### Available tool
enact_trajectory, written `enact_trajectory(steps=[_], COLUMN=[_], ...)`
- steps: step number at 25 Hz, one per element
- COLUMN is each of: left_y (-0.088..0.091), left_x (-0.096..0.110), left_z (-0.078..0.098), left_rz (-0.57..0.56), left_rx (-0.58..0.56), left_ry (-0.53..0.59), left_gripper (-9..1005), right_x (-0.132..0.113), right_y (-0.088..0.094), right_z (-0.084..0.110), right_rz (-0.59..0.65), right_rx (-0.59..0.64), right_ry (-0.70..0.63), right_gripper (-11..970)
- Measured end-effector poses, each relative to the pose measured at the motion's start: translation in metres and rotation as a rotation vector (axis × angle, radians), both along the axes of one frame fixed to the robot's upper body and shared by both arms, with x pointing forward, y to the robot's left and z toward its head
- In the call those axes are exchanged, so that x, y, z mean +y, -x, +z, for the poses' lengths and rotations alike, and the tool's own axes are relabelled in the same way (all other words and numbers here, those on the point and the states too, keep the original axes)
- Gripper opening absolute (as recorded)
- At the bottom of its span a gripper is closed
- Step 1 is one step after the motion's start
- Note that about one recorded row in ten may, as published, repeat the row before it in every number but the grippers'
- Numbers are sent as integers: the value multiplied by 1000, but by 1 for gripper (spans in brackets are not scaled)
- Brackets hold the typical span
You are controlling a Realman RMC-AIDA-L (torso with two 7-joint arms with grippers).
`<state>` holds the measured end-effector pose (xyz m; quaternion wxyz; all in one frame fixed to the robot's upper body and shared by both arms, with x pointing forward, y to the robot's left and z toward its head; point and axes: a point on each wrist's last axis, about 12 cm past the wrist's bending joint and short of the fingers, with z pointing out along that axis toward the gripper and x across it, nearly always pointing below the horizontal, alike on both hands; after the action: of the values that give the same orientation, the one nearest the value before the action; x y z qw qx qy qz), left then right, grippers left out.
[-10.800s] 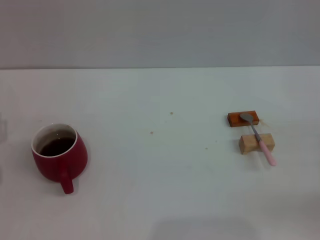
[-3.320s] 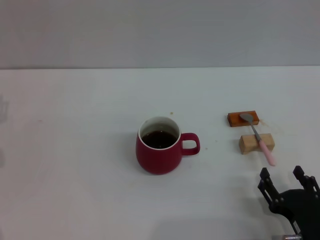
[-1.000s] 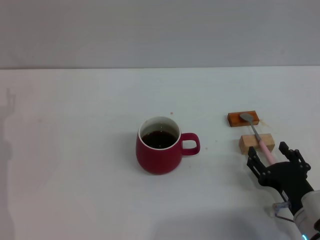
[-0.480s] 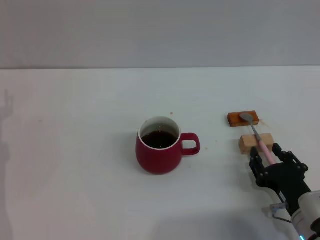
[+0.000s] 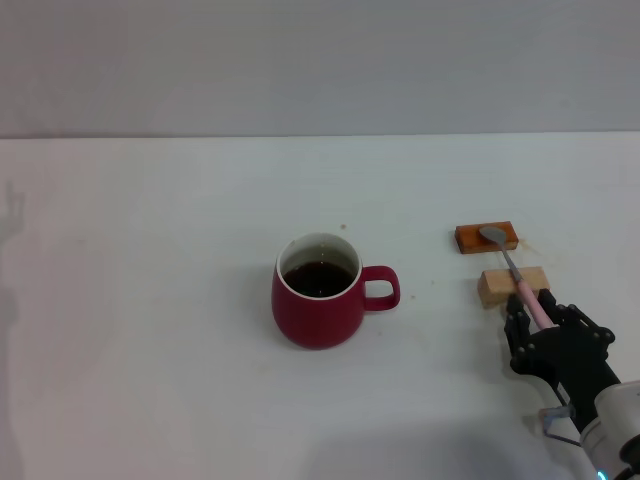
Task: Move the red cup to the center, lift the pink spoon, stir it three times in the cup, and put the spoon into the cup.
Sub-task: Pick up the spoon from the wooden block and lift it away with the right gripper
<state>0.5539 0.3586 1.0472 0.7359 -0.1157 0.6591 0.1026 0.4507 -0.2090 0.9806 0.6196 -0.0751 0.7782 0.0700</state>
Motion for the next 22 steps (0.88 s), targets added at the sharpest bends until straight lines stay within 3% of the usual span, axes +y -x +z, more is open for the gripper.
enact_trajectory(steps=[22], left_y=[1], left_x=[0], left_z=[-1], left_rz=[1], left_rx=[1], left_ry=[1], left_gripper=[742], right_x=[0], right_y=[0], right_z=[-1], right_rz=[0], right_rx=[1], right_ry=[6], right_gripper=[272])
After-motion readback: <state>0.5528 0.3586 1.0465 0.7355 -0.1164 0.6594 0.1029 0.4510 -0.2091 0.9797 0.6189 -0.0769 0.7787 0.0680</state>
